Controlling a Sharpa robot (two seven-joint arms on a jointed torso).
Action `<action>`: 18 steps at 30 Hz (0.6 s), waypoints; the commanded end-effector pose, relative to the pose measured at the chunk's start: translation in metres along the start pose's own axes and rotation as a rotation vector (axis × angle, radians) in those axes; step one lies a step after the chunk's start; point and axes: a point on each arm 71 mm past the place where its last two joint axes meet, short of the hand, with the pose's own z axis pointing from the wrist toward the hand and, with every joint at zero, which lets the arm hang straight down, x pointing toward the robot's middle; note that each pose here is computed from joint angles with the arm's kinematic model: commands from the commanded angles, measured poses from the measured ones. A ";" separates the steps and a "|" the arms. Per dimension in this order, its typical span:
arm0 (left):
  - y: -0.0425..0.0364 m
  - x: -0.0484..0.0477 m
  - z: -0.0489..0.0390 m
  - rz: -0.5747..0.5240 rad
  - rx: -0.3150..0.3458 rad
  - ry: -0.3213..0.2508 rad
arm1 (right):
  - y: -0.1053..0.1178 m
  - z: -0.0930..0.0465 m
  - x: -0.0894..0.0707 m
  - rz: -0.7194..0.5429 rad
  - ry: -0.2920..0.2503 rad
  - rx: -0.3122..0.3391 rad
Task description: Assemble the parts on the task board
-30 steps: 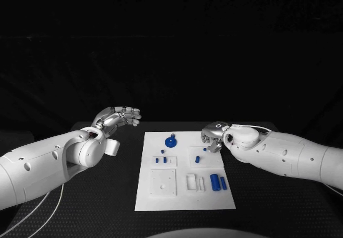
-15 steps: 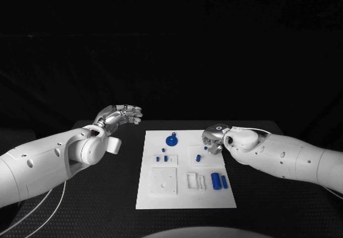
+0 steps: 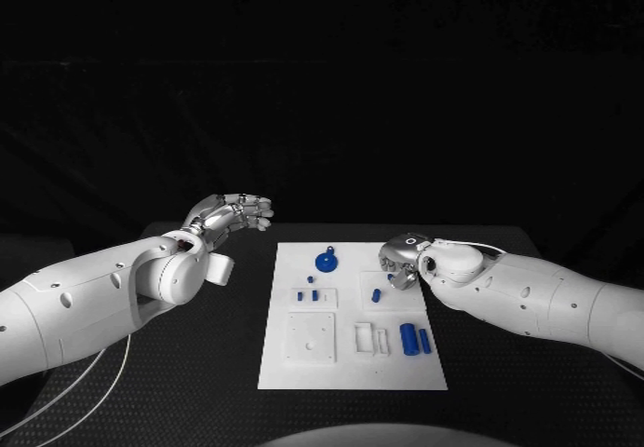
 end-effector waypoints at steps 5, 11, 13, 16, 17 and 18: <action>-0.0014 0.0016 0.0009 -0.014 0.008 0.007 | 0.001 0.002 0.002 -0.012 0.007 -0.007; -0.0012 0.0011 0.0007 -0.015 0.006 0.008 | -0.001 0.001 0.006 -0.013 0.017 -0.001; -0.0013 0.0015 0.0007 -0.015 0.006 0.009 | -0.001 0.002 0.007 -0.012 0.022 -0.002; -0.0013 0.0022 0.0006 -0.016 0.005 0.012 | 0.003 0.002 0.012 -0.008 0.030 -0.003; -0.0013 0.0025 0.0006 -0.017 0.005 0.013 | 0.005 0.002 0.014 -0.005 0.033 -0.006; -0.0013 0.0026 0.0005 -0.017 0.005 0.014 | 0.007 0.003 0.016 -0.004 0.035 -0.008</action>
